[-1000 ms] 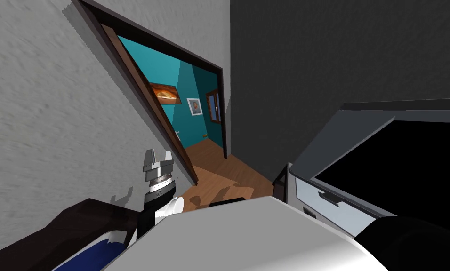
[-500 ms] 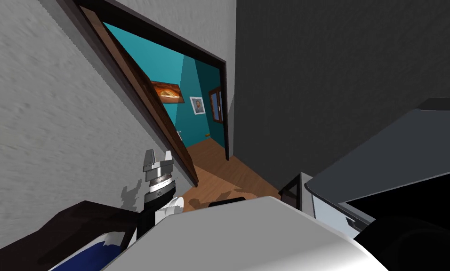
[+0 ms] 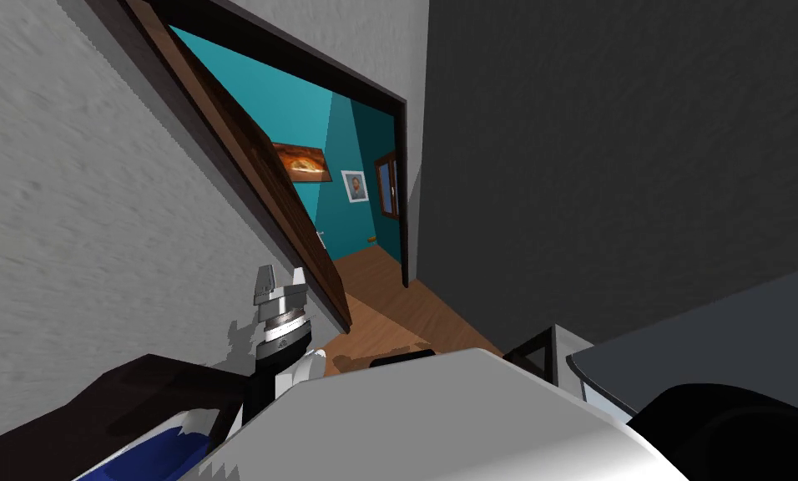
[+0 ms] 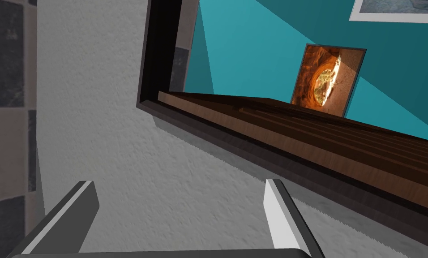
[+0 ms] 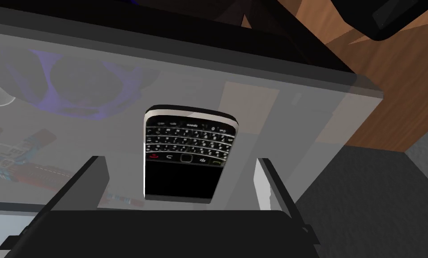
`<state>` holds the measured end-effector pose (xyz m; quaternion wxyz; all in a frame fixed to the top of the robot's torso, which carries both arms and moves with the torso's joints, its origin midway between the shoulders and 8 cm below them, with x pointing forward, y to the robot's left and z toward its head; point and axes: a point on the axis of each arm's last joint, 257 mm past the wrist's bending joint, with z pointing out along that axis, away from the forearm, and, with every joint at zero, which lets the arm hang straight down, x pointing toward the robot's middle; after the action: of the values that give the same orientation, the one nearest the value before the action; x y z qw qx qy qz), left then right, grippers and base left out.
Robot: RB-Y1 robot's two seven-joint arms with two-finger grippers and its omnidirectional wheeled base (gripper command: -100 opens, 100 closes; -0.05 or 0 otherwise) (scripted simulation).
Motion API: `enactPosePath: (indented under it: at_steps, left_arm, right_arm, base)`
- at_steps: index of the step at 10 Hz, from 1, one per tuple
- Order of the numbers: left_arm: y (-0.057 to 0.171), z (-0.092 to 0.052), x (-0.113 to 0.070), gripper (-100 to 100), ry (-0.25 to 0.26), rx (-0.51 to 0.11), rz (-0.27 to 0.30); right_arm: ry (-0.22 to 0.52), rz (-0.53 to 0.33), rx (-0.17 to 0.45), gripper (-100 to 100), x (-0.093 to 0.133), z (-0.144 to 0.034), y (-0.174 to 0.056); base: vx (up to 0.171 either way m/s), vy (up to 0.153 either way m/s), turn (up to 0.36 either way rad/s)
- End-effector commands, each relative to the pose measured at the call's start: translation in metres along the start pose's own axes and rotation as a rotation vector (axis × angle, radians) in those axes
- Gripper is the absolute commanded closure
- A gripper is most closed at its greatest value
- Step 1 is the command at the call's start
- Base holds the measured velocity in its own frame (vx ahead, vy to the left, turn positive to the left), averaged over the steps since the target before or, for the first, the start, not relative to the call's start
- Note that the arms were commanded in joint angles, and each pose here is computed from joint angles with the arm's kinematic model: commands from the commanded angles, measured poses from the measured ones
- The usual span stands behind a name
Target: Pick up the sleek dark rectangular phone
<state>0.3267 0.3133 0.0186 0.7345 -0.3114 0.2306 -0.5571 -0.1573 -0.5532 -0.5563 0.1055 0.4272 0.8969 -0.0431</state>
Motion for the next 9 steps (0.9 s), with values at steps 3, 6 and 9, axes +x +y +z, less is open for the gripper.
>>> enactPosePath:
  at_steps: [3, 6, 9]
  left_arm:
    - [0.0, 0.0, 0.0, 0, 0.0, 0.0, 0.0]
    - [0.0, 0.0, 0.0, 0, 0.0, 0.0, 0.0]
    - [0.0, 0.0, 0.0, 0, 0.0, 0.0, 0.0]
  right_arm:
    - [0.0, 0.011, 0.004, -100, 0.01, 0.011, 0.01]
    - [0.002, 0.016, 0.002, -100, 0.015, 0.019, 0.017]
    - [0.001, 0.019, 0.001, 100, 0.015, 0.02, 0.018]
  base:
    - [0.011, -0.036, 0.038]
    - [-0.04, -0.07, 0.036]
    - [-0.001, -0.002, 0.0]
